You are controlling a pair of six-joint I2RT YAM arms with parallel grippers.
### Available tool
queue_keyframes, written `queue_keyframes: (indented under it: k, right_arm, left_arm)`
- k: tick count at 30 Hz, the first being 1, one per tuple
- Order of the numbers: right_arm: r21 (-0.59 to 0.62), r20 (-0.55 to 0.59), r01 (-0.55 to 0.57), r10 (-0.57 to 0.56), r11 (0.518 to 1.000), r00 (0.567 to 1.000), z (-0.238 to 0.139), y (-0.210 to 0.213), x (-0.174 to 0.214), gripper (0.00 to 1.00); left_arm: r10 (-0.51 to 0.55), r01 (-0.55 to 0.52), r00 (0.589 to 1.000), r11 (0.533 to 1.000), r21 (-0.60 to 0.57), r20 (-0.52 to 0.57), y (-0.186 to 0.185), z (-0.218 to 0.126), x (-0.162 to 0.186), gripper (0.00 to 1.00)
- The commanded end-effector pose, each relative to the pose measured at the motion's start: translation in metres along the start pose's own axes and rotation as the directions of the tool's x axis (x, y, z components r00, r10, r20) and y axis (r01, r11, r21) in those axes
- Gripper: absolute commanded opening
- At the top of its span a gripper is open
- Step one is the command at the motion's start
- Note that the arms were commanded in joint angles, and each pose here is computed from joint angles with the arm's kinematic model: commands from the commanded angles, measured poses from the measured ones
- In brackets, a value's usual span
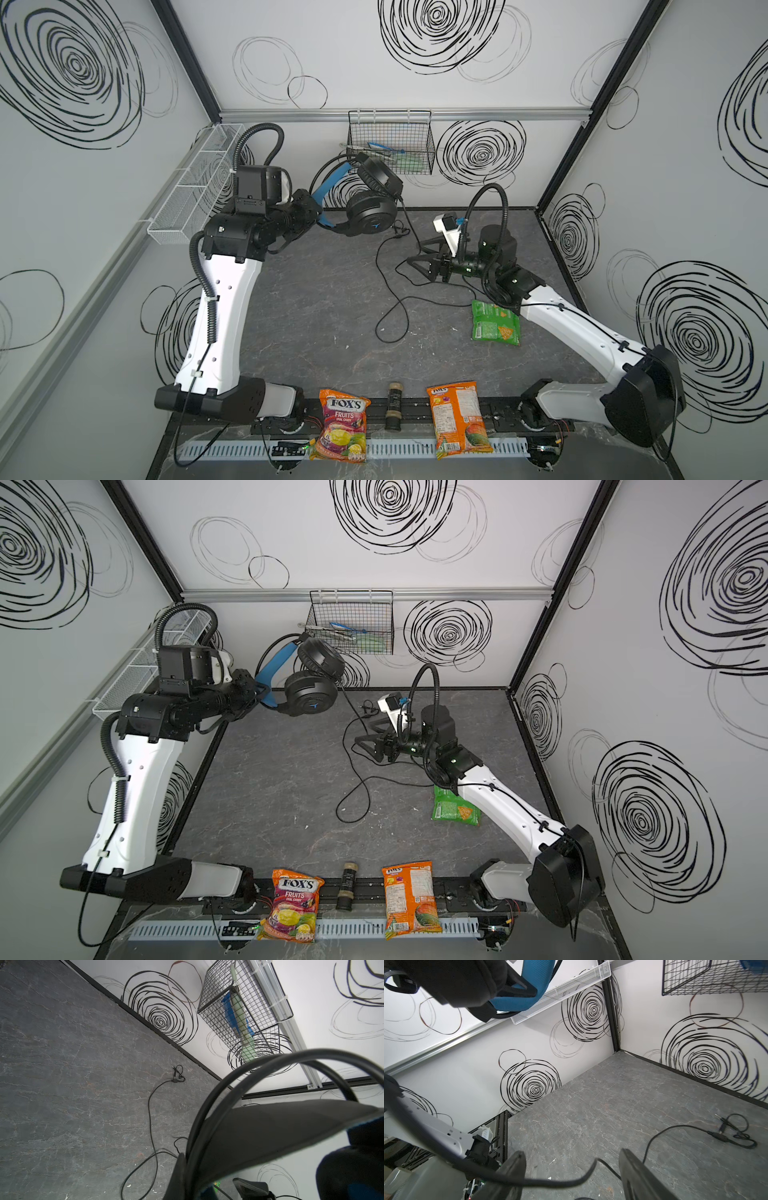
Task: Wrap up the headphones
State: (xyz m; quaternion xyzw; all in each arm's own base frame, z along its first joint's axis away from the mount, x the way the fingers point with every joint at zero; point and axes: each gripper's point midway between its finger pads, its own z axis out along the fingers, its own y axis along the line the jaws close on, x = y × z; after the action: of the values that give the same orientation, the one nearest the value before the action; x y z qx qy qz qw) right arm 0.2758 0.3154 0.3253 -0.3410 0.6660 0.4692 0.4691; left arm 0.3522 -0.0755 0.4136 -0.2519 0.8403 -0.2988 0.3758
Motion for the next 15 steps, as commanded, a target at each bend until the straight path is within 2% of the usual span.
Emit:
queue_keyframes:
  k: [1, 7, 15]
  right_arm:
    - [-0.056, 0.021, 0.026, -0.025, 0.998, 0.999, 0.005, 0.014, -0.008, 0.77]
    - [-0.014, 0.03, 0.009, -0.009, 1.0, 1.0, 0.008, -0.001, 0.0, 0.78]
    - [-0.005, 0.08, -0.033, 0.033, 0.999, 0.996, 0.011, -0.013, -0.014, 0.76]
  left_arm:
    - [-0.024, 0.012, 0.998, 0.985, 0.173, 0.066, -0.044, -0.029, -0.014, 0.0]
    - [-0.036, 0.023, 0.998, 0.969, 0.248, 0.05, -0.071, -0.041, -0.013, 0.0]
    - [-0.066, 0.051, 0.997, 0.952, 0.302, 0.038, -0.085, -0.053, -0.01, 0.0]
